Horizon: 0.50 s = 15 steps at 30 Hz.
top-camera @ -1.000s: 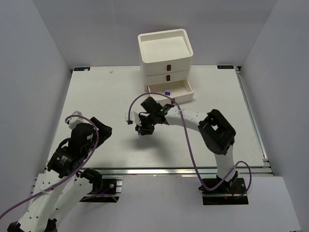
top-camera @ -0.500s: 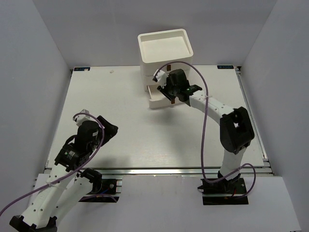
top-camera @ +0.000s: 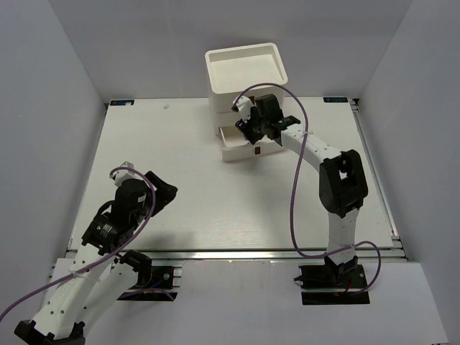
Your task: Sort the legos into containers by color
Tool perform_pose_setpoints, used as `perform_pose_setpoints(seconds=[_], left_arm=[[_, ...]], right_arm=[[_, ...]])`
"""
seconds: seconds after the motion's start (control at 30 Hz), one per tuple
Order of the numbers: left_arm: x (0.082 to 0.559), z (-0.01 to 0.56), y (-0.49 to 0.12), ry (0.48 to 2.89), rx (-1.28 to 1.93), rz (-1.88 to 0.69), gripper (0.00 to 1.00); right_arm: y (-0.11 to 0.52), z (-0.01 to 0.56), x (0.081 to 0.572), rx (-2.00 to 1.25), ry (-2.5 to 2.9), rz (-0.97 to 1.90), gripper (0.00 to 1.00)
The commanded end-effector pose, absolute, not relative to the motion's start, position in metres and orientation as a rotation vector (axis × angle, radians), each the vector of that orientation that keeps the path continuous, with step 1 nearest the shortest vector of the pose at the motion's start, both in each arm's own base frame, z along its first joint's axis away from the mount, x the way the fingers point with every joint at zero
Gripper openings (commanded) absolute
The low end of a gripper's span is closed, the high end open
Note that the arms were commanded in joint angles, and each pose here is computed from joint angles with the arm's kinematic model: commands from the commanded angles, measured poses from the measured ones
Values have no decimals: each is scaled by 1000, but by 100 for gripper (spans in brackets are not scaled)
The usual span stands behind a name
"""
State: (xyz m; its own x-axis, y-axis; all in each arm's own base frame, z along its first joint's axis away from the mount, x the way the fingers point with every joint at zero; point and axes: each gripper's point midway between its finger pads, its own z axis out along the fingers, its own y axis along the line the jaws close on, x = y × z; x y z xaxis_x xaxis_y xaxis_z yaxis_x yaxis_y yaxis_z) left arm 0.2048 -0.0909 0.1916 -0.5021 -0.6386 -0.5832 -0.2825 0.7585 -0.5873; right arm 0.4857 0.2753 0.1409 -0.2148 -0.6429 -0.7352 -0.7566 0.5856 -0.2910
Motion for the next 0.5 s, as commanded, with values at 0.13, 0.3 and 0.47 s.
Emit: perform_pose_setpoints(seconds=[0.13,0.3,0.47], left_arm=[[212,190,-99,2108,-661,-567,86],[211,191,-97,2111,-658,-553,86],[209,188,-97,2104,-663,-568,86]], right_arm=[[271,178,459,-1147,1869,368,43],[287,190,421,-1426,1698,655,0],[258,132,345,-2055,1396,777,0]])
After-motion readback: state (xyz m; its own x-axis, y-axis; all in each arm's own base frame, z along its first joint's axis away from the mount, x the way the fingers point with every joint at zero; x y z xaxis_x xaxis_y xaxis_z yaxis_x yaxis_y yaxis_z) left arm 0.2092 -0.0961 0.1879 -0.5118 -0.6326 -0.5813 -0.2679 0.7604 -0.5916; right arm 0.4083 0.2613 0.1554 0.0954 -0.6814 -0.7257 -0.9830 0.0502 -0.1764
